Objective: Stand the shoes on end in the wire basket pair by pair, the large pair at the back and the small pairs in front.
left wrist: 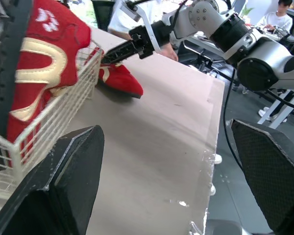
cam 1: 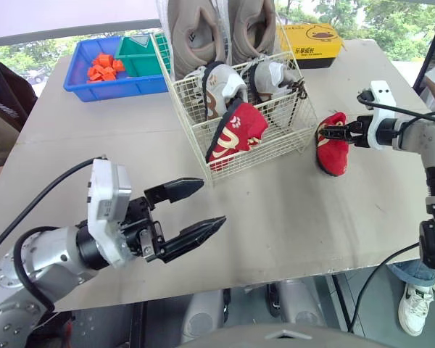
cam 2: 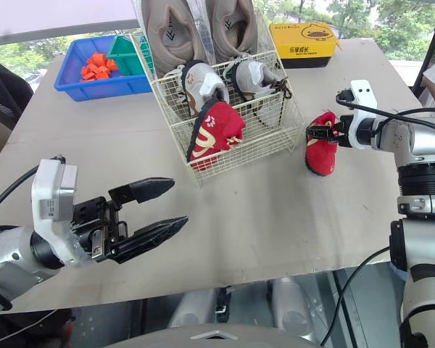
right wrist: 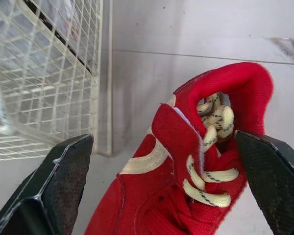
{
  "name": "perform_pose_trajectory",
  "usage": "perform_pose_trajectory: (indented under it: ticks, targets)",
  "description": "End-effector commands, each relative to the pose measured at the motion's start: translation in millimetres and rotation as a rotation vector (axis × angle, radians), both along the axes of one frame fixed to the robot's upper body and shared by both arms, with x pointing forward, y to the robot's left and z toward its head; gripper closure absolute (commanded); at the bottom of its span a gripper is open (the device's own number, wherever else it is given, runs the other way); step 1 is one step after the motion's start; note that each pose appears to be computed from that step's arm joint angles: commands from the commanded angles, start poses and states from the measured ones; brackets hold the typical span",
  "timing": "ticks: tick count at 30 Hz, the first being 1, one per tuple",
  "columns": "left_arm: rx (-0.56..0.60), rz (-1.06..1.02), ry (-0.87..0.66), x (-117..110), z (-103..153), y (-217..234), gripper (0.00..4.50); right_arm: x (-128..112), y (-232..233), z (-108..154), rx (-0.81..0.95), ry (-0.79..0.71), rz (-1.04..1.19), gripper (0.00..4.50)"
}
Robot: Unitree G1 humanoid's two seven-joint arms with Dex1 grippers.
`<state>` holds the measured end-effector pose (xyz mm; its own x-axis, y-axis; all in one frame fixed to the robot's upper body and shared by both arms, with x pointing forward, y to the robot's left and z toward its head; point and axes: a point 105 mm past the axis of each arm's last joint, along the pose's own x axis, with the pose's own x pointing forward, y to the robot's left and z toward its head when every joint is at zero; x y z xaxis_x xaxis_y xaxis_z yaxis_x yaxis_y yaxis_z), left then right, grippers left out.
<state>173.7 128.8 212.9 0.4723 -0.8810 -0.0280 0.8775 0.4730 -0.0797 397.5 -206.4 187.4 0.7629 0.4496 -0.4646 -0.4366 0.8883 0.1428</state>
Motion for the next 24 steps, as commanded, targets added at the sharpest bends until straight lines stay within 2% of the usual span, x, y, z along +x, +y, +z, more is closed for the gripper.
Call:
perform_pose_trajectory:
  ticks: [1,4,9,14,19,20,23,24]
  targets:
    - [-0.009,-0.016,-0.040,-6,6,-5,0.04,-6,0,31,0.047,-0.095,0.011,0.00]
    - [-0.007,-0.011,-0.039,-5,6,-3,0.04,-11,4,34,0.041,-0.107,0.029,0.00]
    - [-0.015,-0.020,-0.051,-5,8,-7,0.04,-13,-12,10,-0.036,-0.029,-0.033,0.00]
    - [-0.001,-0.049,-0.065,-3,11,-11,0.04,5,-5,-14,-0.083,0.023,-0.027,0.00]
    - [0.014,-0.046,-0.059,-2,10,-12,0.00,19,-1,-24,-0.104,0.016,-0.005,2.37]
    - [0.019,-0.045,-0.059,-3,10,-13,0.00,21,-1,-24,-0.106,0.009,-0.003,2.96]
    - [0.026,-0.035,-0.060,-3,10,-11,0.00,23,-5,-21,-0.112,-0.011,-0.005,4.33]
    - [0.027,-0.031,-0.061,-2,11,-10,0.00,23,-7,-20,-0.112,-0.016,-0.006,4.44]
